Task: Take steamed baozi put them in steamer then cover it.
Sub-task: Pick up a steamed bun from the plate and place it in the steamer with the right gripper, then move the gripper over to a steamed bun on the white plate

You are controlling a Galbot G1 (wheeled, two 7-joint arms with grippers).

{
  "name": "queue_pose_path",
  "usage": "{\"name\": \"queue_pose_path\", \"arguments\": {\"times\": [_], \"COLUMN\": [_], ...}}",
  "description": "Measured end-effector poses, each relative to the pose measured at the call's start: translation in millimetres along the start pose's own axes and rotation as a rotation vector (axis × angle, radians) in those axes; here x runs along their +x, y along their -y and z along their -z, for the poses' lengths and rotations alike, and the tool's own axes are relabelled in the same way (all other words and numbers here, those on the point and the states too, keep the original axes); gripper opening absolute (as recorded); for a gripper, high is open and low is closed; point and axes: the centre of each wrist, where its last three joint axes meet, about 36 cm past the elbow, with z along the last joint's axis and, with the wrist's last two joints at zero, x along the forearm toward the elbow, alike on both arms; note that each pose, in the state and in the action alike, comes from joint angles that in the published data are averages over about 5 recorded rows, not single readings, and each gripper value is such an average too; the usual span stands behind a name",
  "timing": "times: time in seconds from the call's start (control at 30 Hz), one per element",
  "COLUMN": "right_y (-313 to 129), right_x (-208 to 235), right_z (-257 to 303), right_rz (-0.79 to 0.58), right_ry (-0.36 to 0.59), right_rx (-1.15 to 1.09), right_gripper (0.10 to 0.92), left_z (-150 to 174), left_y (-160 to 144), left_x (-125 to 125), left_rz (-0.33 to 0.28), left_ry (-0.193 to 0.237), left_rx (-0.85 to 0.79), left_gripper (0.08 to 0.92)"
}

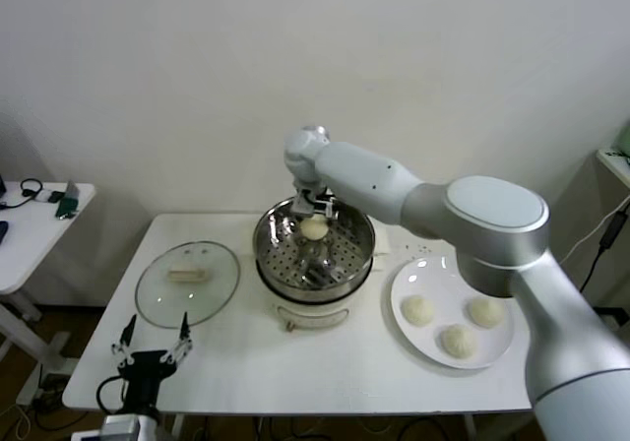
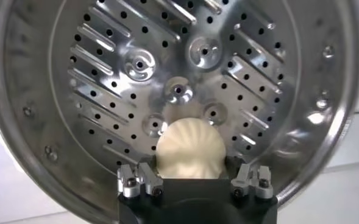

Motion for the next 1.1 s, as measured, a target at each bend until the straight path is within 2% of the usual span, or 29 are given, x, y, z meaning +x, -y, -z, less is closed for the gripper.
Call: {"name": "queue_pose_path", "arguments": {"times": [0.2,0.47,0.7,0.9,1.1], "right_y": [3.0,3.9,-7.4,-40.7,-105.3], "right_x": [-7.1,-0.3,32.3,71.1,105.5], "right_z": [3.2,0.2,-16.2,-39.6,-56.3], "right_rz": [0.011,0.021,0.029,-0.029,-0.123], "right_ry": [0.006,0.016,0.022,0.049,0.087], "right_rx": [0.002,0.002,-0.031,-0.16,-0.413], "right_gripper": [0.818,0.823,0.823,0.823,0.823], "left_z": [-1.7,-2.3,-1.8,1.5,6.9], "left_y": [-0.4,-1.2,-0.1,0.6,0.9], "left_x": [1.1,2.4,3.1,3.0,3.7], "left_rz": [0.003,0.006,0.008,0.009,0.009], "left_ry": [-0.005,-0.009,-0.008,-0.002,0.008], "left_rx": [-0.001,-0.003,0.0,0.003,0.007], "left_gripper": [0.823,0.823,0.823,0.823,0.823]}}
